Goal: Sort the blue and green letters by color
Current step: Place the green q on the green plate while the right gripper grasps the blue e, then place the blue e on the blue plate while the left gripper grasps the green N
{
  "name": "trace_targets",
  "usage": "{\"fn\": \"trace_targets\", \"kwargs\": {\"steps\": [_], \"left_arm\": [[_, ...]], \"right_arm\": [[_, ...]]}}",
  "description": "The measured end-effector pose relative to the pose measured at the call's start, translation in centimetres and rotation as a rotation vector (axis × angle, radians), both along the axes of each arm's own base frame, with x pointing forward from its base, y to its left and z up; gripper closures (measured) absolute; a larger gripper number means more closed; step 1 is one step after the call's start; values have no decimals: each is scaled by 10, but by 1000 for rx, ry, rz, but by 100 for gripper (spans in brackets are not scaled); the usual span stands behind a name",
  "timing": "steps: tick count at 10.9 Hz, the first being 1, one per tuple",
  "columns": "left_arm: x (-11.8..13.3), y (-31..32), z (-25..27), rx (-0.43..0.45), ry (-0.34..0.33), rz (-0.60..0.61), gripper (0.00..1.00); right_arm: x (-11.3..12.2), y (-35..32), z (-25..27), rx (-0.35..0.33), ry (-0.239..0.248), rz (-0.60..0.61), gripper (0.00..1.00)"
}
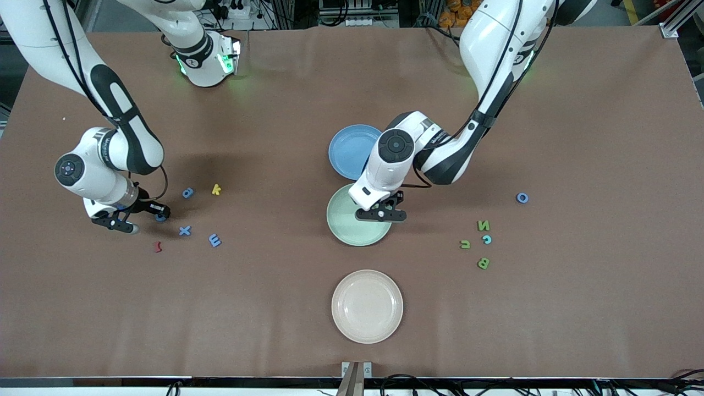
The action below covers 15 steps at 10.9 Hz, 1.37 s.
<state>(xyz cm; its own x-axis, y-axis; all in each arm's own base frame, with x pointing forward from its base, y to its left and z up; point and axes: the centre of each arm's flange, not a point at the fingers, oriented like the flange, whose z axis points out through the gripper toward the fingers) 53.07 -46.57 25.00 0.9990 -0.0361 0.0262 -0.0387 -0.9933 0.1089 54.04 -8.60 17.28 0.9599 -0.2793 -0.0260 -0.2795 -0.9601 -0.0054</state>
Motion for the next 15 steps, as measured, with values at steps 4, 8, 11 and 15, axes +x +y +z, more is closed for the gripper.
{"fn": "trace_targets", "kwargs": {"steps": [4, 8, 11, 15], "left_arm": [[16, 20, 17, 29, 14, 30, 0], [63, 115, 65, 116, 67, 5, 0], [74, 159, 68, 154, 101, 5, 0], [81, 225, 51, 194, 53, -33, 0]], "right_arm": [[3, 8, 0, -4, -16, -20, 56], [3, 7, 1, -5, -17, -28, 63], [3, 7, 1, -6, -17, -28, 63], [10, 26, 10, -1, -7, 1, 63]]}}
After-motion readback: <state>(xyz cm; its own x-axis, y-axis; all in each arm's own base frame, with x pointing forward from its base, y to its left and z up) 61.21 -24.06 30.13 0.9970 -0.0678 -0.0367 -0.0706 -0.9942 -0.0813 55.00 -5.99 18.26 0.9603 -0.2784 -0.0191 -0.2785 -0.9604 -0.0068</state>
